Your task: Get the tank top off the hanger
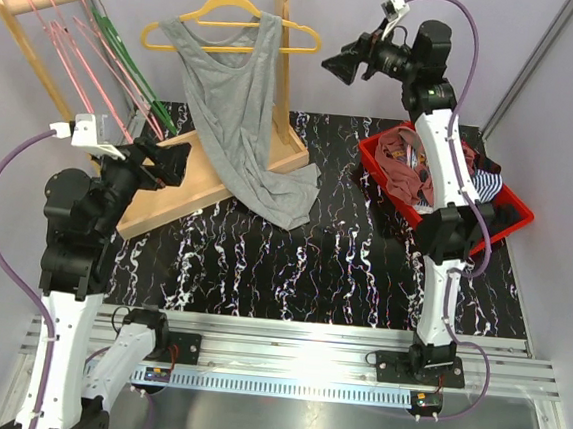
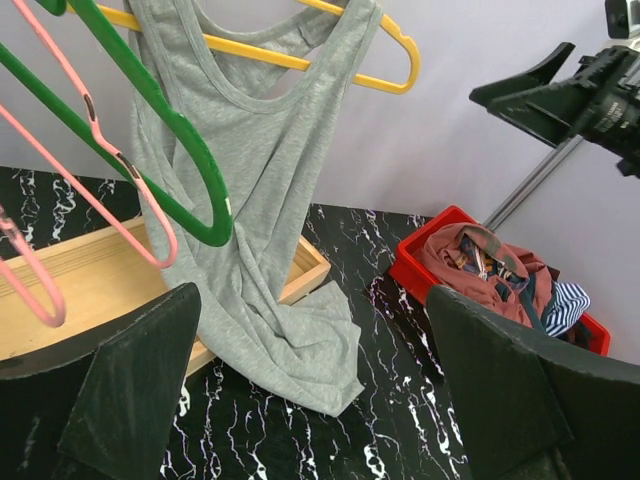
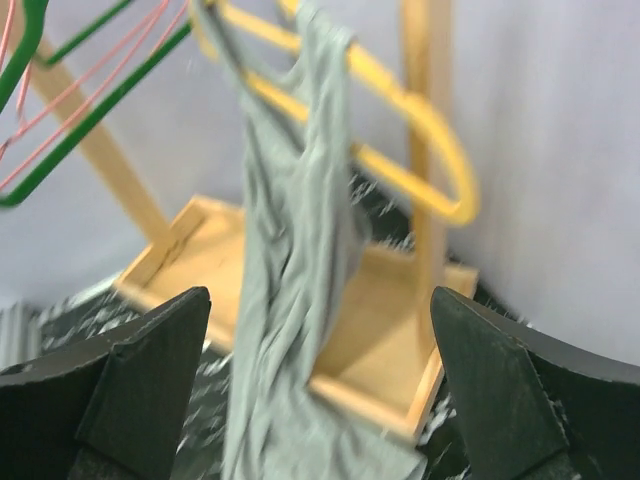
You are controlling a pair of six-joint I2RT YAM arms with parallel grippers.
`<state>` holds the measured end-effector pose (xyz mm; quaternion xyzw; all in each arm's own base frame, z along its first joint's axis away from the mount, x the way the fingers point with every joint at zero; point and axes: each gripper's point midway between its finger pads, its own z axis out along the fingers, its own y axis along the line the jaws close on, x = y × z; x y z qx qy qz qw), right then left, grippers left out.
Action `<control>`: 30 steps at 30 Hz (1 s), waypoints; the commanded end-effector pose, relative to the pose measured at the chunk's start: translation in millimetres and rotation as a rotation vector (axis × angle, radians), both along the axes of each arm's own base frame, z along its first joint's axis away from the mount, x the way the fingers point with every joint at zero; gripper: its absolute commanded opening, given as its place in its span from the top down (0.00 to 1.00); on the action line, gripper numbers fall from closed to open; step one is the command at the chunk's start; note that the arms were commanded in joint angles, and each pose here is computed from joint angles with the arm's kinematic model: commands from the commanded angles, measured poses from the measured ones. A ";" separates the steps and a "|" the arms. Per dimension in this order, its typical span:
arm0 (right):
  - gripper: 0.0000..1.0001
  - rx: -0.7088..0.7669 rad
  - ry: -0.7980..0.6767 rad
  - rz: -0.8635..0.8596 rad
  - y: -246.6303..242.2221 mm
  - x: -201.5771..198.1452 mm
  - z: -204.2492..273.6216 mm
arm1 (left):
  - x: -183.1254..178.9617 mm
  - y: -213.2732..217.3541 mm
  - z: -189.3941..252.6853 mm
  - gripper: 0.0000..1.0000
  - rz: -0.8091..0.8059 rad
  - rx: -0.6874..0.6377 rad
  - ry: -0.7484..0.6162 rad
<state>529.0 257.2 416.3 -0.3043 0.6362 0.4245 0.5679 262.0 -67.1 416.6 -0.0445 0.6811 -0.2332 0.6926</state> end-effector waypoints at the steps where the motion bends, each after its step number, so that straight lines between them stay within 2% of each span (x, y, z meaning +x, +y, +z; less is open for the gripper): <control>1: 0.00 0.147 -0.199 -0.112 -8.2 32.0 54.4 | -12.0 5.7 28.0 0.01 0.029 -0.022 -0.085; 2: 0.00 0.164 -0.272 -0.109 -7.2 34.1 63.2 | -11.4 6.1 25.4 0.01 0.032 -0.030 -0.077; 5: 0.00 0.187 -0.318 -0.075 -0.8 45.7 50.2 | -11.6 6.1 24.6 0.01 0.033 -0.037 -0.075; 8: 0.00 0.205 -0.447 -0.025 7.8 50.8 45.6 | -9.2 6.5 23.6 0.01 0.037 -0.045 -0.067; 14: 0.01 0.157 -0.587 0.024 22.7 62.4 15.3 | -3.1 8.0 21.7 0.01 0.048 -0.043 -0.049; 23: 0.02 0.166 -0.708 -0.040 35.9 71.2 14.5 | 6.2 8.0 19.5 0.01 0.053 -0.047 -0.019; 30: 0.07 0.188 -0.700 -0.042 57.1 74.0 -1.5 | 9.8 8.8 17.9 0.01 0.062 -0.058 0.012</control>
